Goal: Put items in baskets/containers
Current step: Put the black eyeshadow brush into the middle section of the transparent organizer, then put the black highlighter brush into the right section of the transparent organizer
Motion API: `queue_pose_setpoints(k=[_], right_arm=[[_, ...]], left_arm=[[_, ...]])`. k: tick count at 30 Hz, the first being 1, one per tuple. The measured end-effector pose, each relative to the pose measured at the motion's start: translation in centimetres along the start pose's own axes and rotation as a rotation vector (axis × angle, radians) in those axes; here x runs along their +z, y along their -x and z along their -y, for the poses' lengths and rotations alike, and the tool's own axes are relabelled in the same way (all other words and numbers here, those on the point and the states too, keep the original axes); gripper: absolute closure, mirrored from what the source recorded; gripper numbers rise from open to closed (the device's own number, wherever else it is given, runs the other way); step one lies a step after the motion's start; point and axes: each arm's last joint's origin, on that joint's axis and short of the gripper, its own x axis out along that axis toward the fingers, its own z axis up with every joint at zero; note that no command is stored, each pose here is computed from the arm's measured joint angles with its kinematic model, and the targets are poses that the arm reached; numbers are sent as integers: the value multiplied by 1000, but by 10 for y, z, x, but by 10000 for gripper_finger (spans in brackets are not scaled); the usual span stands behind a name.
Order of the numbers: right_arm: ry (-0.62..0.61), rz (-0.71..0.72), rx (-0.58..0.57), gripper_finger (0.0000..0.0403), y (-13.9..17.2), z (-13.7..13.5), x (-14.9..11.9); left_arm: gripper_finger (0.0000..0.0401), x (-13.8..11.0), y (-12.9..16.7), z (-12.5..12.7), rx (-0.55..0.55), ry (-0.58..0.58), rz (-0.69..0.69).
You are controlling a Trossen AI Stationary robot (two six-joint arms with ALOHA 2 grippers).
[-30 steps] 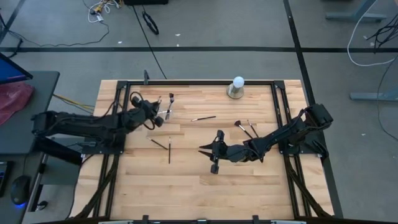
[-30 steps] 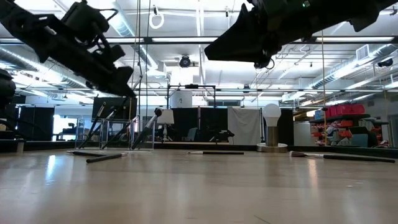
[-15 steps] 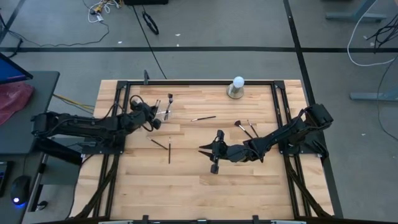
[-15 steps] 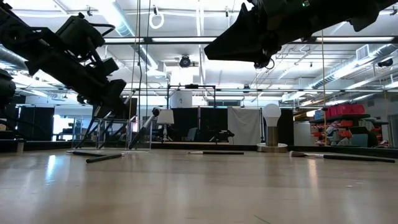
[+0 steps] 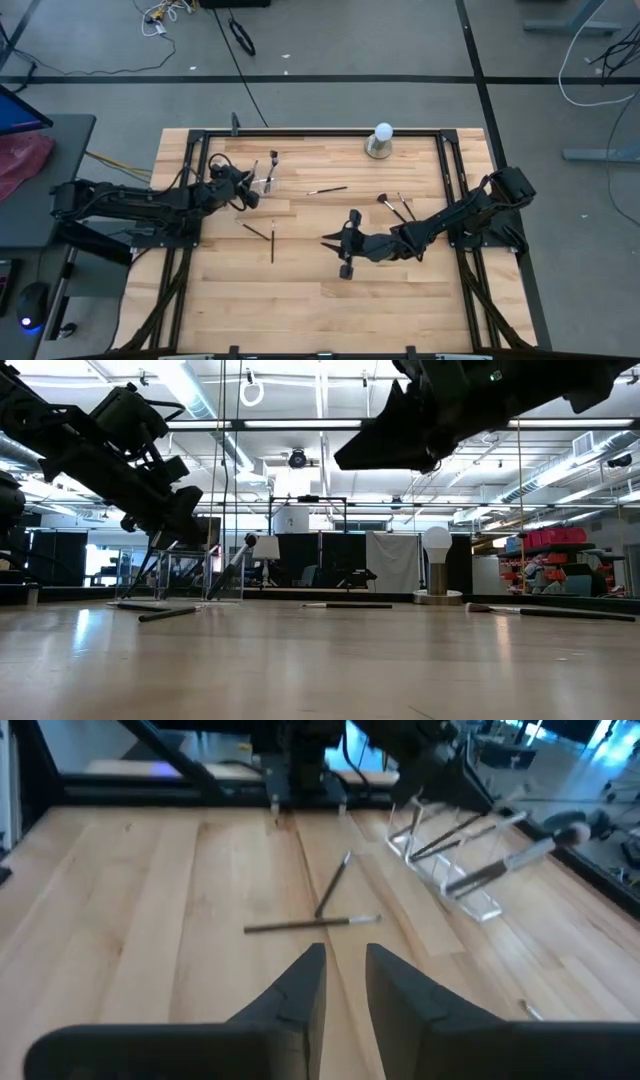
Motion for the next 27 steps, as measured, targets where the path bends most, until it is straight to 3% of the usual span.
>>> queue_pose_setpoints(k=[6,10,13,17,21,25,27], right_arm=[[-36,-60,6,328,16,3,6],[-76,-150,-5,328,38,11,11],[-124,-252,-36,328,56,22,11],[-148,-418,-106,315,76,36,2],[-156,-508,-186,284,85,46,-23],[-184,-556,-247,241,93,59,-68],[-196,-553,-339,221,96,70,-88]], left_arm=[[249,4,0,1,3,-9,-7],[224,25,2,9,-29,-76,-10],[218,52,6,18,-104,-85,4],[223,82,17,32,-285,-99,41],[233,95,34,51,-468,-135,107],[244,90,54,69,-613,-171,160],[249,86,63,77,-672,-185,170]])
